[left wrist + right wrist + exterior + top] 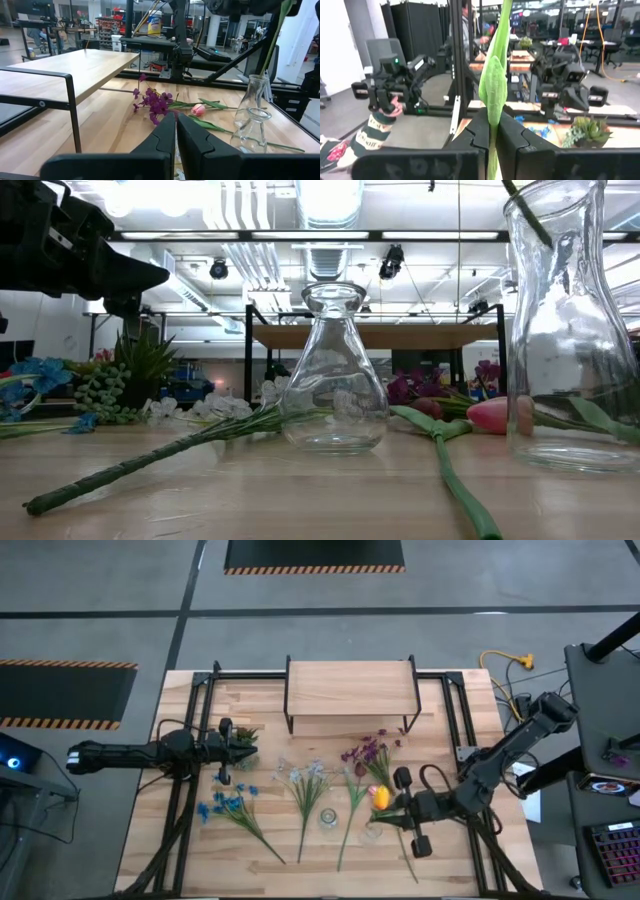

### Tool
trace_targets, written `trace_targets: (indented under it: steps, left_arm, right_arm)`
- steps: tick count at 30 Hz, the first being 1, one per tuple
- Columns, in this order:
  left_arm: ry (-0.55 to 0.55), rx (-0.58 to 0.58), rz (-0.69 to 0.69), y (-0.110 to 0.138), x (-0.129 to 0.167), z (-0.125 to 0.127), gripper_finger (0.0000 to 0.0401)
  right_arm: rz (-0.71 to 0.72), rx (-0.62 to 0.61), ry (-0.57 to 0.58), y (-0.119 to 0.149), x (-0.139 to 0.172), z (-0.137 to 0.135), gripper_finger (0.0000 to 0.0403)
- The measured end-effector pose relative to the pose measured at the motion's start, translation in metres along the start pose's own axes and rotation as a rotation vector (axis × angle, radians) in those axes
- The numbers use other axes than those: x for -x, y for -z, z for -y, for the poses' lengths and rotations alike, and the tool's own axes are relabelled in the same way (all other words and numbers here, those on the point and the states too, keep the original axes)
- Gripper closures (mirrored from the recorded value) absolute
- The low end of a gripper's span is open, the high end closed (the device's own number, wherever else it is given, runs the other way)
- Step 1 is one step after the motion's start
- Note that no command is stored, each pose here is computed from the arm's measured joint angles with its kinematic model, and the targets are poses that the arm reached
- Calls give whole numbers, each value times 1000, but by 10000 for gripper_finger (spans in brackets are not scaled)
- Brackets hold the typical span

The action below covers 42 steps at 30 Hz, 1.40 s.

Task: Pick and place flowers into a vace then onto a shelf
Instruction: Put the yellow tulip into the right transparent vase

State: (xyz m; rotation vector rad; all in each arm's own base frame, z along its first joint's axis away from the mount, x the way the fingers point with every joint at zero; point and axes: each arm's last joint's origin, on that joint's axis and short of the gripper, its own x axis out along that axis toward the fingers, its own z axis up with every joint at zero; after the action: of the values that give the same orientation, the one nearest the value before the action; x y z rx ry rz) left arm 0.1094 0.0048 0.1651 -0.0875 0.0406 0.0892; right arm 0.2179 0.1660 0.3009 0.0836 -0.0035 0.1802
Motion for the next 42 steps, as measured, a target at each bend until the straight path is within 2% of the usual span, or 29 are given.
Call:
trace_targets:
  steps: [7,11,17,25,34,37,42]
  left_arm:
    - [0,0,0,0,0,0,401]
    - [0,0,-1,0,0,0,401]
    - [0,0,-2,1,0,0,401]
    - [0,0,-2,1,0,0,401]
    - [0,0,-2,1,0,0,401]
    - [0,0,-2,1,0,0,401]
    - [0,0,-2,1,0,0,401]
  right_arm:
    - [-100,-13,17,22,-8,-3,394]
    - [-129,-16,79,31,-9,-7,394]
    - [-155,0,62,39,-9,-15,394]
    - [-210,37,147,57,-12,-18,394]
    - [-236,47,164,64,-13,-18,393]
    - [-261,67,167,65,-12,-17,381]
    - [-260,56,166,64,-11,-16,338]
